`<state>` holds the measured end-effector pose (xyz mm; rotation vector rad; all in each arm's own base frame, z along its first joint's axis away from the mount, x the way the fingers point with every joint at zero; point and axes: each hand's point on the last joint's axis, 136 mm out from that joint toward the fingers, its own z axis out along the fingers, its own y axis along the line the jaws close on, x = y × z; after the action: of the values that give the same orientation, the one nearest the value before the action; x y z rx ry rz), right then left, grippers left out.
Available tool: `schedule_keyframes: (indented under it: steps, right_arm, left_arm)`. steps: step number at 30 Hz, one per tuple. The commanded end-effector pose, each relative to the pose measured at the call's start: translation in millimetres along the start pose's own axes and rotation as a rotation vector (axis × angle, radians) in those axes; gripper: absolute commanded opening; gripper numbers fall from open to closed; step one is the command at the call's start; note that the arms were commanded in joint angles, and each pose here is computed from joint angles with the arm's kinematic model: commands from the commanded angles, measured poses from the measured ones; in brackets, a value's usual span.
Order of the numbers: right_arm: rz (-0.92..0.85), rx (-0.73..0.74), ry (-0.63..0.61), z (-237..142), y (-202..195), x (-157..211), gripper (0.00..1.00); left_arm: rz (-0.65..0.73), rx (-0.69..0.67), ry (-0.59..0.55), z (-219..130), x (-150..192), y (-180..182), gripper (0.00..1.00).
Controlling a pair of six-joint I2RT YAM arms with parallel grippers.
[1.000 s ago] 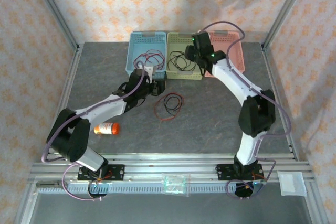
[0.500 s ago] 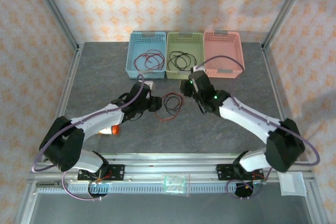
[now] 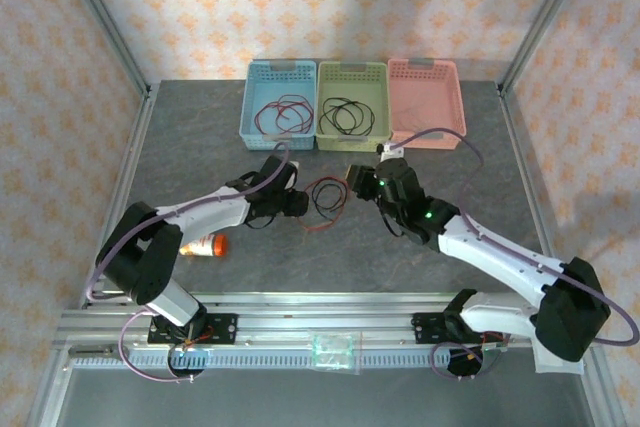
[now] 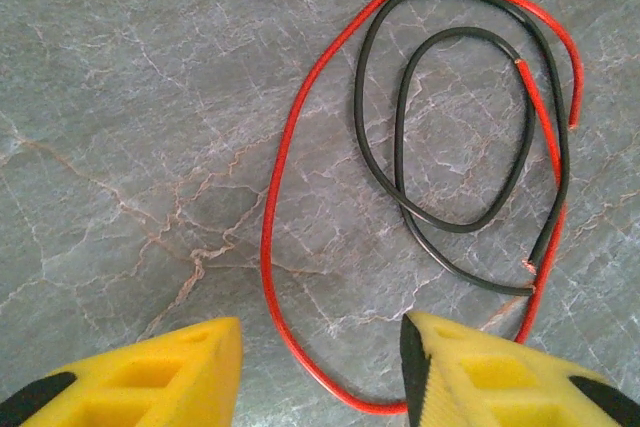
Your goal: Untangle the cables
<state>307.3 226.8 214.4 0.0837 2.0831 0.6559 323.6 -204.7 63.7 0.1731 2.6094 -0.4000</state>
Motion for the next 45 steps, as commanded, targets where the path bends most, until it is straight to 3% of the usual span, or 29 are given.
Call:
schedule_keyframes:
  steps: [1,28,40,45]
  right_arm:
    - [0.009,0.007,-0.062,-4.5,4.3,-17.4,0.34]
    - [-0.012,-0.013,-0.053,-5.1,10.8,-19.4,0.34]
    - [-0.009,-0.015,-0.043,-4.5,9.9,-15.8,0.34]
    - [-0.009,0.003,-0.031,-1.9,3.8,-9.2,0.35]
  left_arm:
    - [0.035,-0.021,0.028,2.5,-2.4,-0.3,0.49]
    - [0.081,-0.117,0.159,36.8,11.7,13.5,0.45]
    - [0.082,-0.129,0.155,43.4,12.6,15.5,0.3]
    - [0.074,-0.119,0.126,41.5,5.5,12.5,0.1]
